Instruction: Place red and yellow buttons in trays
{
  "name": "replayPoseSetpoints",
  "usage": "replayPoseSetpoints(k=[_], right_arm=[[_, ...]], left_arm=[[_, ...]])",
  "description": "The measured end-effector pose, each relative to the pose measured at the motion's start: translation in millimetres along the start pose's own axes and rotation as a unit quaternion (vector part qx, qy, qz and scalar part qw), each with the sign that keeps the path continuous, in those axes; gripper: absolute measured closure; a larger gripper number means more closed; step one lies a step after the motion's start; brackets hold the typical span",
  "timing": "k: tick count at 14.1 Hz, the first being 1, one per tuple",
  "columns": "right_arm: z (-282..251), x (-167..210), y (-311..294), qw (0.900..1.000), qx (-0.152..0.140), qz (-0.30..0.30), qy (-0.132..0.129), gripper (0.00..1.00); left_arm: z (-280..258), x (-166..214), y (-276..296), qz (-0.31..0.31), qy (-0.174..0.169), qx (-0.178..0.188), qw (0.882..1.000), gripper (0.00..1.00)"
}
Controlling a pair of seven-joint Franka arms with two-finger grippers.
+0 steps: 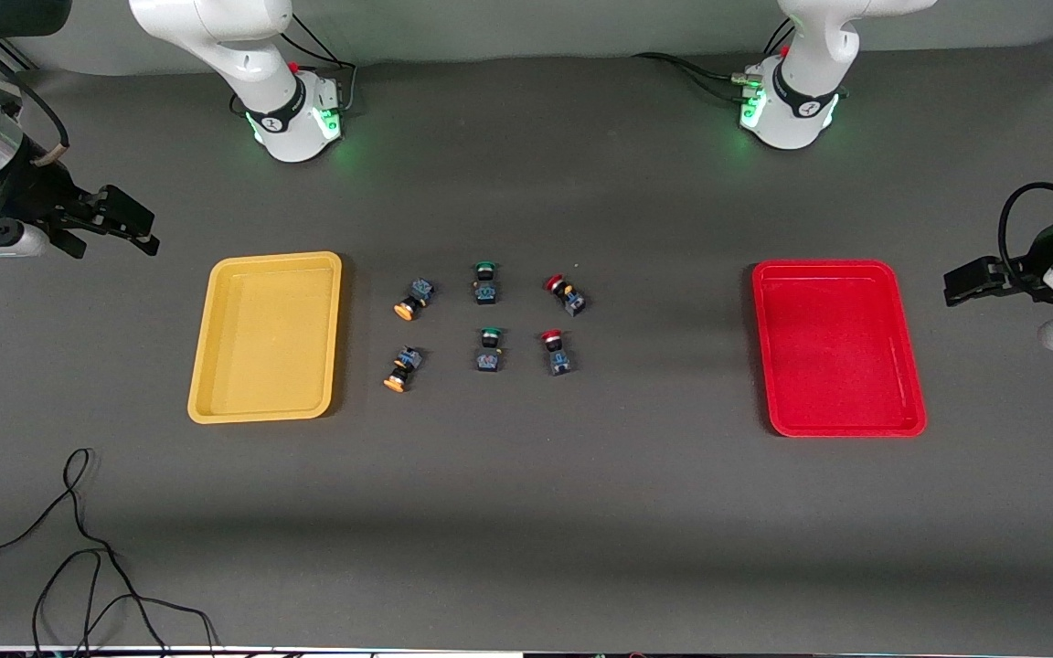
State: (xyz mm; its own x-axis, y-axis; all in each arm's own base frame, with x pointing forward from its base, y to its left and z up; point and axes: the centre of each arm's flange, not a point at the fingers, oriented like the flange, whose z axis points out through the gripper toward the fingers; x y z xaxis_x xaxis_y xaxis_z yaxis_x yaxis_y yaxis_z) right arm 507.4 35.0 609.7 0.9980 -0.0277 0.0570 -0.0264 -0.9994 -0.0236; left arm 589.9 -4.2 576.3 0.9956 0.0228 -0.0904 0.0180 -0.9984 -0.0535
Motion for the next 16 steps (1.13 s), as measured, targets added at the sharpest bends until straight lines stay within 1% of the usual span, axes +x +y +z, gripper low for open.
replayPoseSetpoints(k=[3,9,11,14,16], right_arm=[[1,-1,0,1.0,0.0,0.0,-0.004,0.0],[15,-6,1,1.0,-0.003,0.0,-0.031,0.0],[39,-9,2,0.999,-0.004,0.005,-0.049,0.0],[100,-16,1,0.998,-0.002,0.032,-0.057,0.0],[149,-28,-3,0.997,0.006,0.05,-0.06,0.0]], left_arm=[[-2,-1,-2,-0.003,-0.001,-0.004,1.0,0.0],[-8,-2,-1,-0.001,0.004,-0.006,1.0,0.0],[-8,-2,4,0.003,0.002,-0.006,1.0,0.0],[-5,-3,18,0.014,-0.006,-0.006,1.0,0.0],[-2,-3,30,0.011,-0.01,-0.007,1.0,0.0]])
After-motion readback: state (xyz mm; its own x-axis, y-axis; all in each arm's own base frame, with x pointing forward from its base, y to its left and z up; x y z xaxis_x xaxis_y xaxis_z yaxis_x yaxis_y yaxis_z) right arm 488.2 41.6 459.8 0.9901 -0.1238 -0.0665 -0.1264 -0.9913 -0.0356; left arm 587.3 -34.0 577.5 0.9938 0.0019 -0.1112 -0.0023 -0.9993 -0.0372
